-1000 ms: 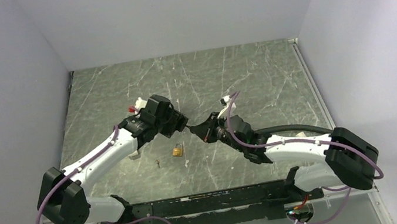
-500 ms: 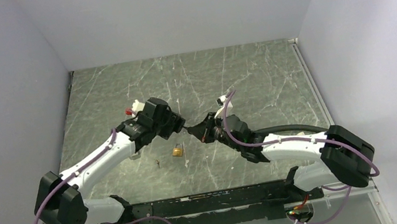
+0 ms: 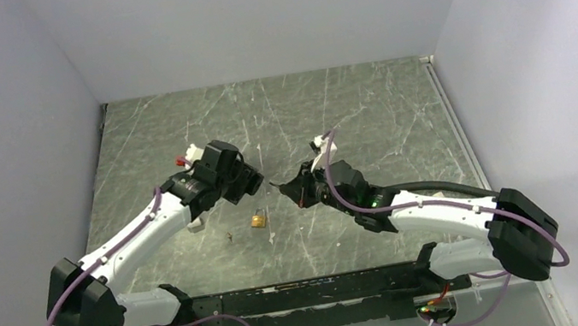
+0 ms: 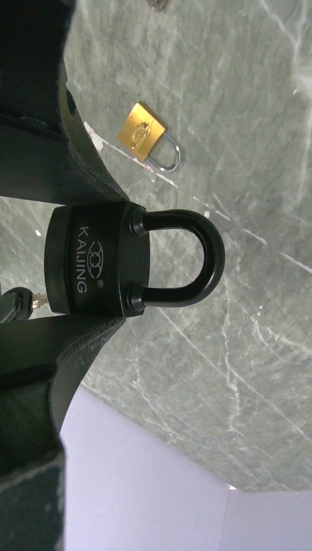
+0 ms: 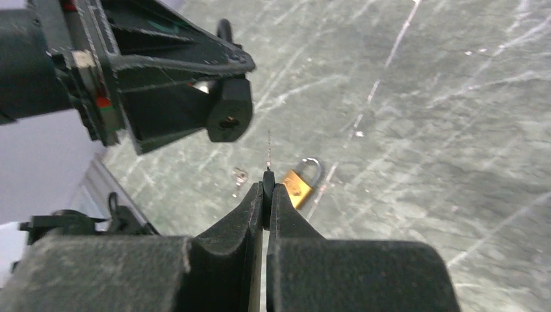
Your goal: Unlock with the key
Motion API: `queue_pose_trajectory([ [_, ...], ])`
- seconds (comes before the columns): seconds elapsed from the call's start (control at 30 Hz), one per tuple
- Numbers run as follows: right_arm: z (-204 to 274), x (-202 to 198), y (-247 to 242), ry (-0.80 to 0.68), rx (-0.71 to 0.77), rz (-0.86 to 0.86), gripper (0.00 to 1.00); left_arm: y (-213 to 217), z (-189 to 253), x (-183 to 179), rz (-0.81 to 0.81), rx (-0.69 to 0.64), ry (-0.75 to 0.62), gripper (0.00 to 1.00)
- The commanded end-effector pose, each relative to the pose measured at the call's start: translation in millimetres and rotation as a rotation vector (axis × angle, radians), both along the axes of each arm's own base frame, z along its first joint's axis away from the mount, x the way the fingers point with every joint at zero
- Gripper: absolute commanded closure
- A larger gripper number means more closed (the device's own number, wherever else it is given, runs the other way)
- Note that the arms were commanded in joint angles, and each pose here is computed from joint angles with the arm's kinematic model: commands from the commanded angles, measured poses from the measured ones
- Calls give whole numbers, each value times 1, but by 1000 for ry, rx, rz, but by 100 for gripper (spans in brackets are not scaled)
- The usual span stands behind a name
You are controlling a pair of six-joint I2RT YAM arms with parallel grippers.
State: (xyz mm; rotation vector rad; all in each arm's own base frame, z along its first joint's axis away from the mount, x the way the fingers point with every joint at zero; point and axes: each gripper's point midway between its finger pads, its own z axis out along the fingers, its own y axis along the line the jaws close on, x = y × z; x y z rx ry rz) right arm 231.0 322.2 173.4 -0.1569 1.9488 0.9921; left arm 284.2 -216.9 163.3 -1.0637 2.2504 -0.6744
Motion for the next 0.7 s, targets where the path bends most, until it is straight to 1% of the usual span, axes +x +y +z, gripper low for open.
queue_pose_trajectory([
  [0.0,3,-3,-8,-28,-92,34,100,4,23,16,26,-54,-87,100],
  [0.1,3,-9,-12,-106,-127,90,100,6,31,19,6,-42,-78,100],
  [0.2,10,-12,-23,-288,-217,149,100,4,34,17,-38,-41,-20,100],
  [0.3,18,-20,-31,-539,-357,228,100,-1,36,13,-96,-61,32,100],
  [0.4,18,-33,-30,-808,-503,306,100,-4,34,6,-162,-37,109,100],
  [0.47,17,-38,-26,-1003,-620,316,100,-6,34,1,-194,-30,178,100],
  [0.5,11,-40,-24,-1086,-707,329,100,-5,32,-5,-204,-16,232,100],
  [0.57,1,-39,-17,-1178,-860,343,100,-5,28,-12,-237,20,316,100],
  [0.63,0,-34,-9,-1230,-931,314,100,-9,27,-16,-277,24,360,100],
  [0.67,2,-34,-6,-1267,-944,301,100,-9,26,-16,-279,31,369,100],
])
